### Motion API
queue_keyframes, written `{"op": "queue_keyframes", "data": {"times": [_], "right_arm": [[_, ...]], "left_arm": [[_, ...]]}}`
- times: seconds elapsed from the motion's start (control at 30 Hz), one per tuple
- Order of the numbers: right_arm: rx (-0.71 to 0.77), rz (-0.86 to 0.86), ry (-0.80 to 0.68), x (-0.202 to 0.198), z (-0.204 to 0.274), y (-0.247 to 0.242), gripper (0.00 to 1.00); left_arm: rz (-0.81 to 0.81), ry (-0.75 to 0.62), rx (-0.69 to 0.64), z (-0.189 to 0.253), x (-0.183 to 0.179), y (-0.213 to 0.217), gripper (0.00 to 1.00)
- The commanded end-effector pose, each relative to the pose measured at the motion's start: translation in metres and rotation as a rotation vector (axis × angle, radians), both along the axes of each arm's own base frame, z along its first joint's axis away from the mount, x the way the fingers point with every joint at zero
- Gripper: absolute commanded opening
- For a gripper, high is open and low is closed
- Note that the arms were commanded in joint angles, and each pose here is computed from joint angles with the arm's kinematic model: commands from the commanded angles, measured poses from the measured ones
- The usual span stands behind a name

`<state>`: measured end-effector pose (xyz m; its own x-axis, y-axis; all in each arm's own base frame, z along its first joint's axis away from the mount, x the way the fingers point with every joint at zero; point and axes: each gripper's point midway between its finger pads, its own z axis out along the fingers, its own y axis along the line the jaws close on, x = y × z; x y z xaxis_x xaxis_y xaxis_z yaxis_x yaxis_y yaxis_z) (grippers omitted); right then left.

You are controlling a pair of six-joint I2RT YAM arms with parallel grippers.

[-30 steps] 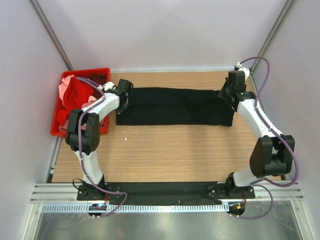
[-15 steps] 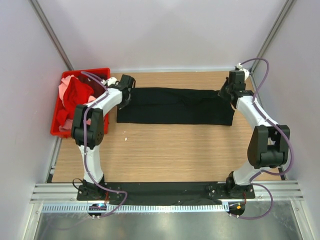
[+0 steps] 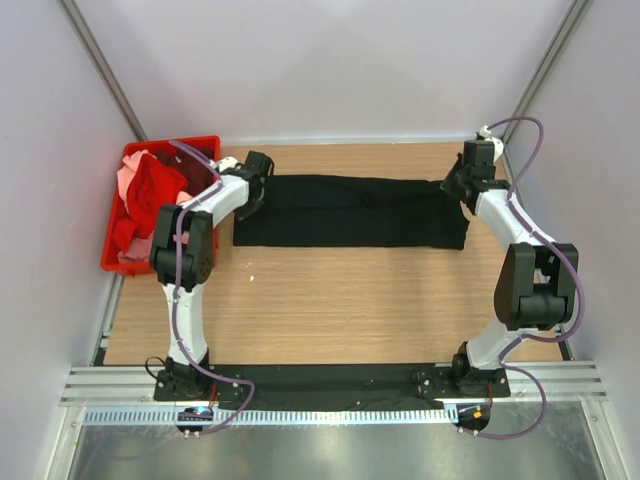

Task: Fold and stack the t-shirts
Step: Fold the tshirt

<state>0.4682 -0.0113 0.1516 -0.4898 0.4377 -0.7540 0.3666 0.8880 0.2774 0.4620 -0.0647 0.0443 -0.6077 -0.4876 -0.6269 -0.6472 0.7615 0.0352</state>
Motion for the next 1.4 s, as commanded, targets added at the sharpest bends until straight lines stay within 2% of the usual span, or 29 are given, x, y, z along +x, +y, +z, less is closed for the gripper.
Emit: {"op": "queue_keyframes", "data": {"times": [0.0,0.23,0.47,0.73,1.2,1.27,1.3,1.33,1.37], "right_arm": [[0.005,-0.015,-0.132,0.023,0.041,-0.003,0.01],[-0.013,-0.01,-0.129,0.028,0.041,-0.005,0.01],[0.031,0.059,-0.162,0.044,0.038,0.009,0.01],[0.033,0.111,-0.136,0.059,0.018,0.015,0.01],[0.018,0.093,-0.12,0.075,0.006,0.009,0.01],[0.031,0.097,-0.113,0.078,0.002,0.012,0.06],[0.036,0.103,-0.119,0.08,0.005,0.013,0.14],[0.065,0.138,-0.089,0.079,-0.003,0.021,0.2],[0.08,0.147,-0.072,0.078,-0.003,0.024,0.26]], "left_arm": [[0.028,-0.037,0.065,0.016,0.01,0.014,0.0],[0.025,-0.025,0.074,0.011,0.013,0.014,0.0],[0.026,-0.013,0.087,0.006,0.015,0.015,0.0],[0.018,-0.003,0.104,0.004,0.02,0.014,0.0],[0.019,0.008,0.118,0.003,0.022,0.014,0.0],[0.016,0.001,0.111,0.011,0.023,0.011,0.03],[0.013,-0.001,0.109,0.015,0.023,0.009,0.06],[0.002,-0.026,0.103,0.027,0.025,0.006,0.17],[-0.006,-0.039,0.092,0.035,0.026,0.004,0.24]]}}
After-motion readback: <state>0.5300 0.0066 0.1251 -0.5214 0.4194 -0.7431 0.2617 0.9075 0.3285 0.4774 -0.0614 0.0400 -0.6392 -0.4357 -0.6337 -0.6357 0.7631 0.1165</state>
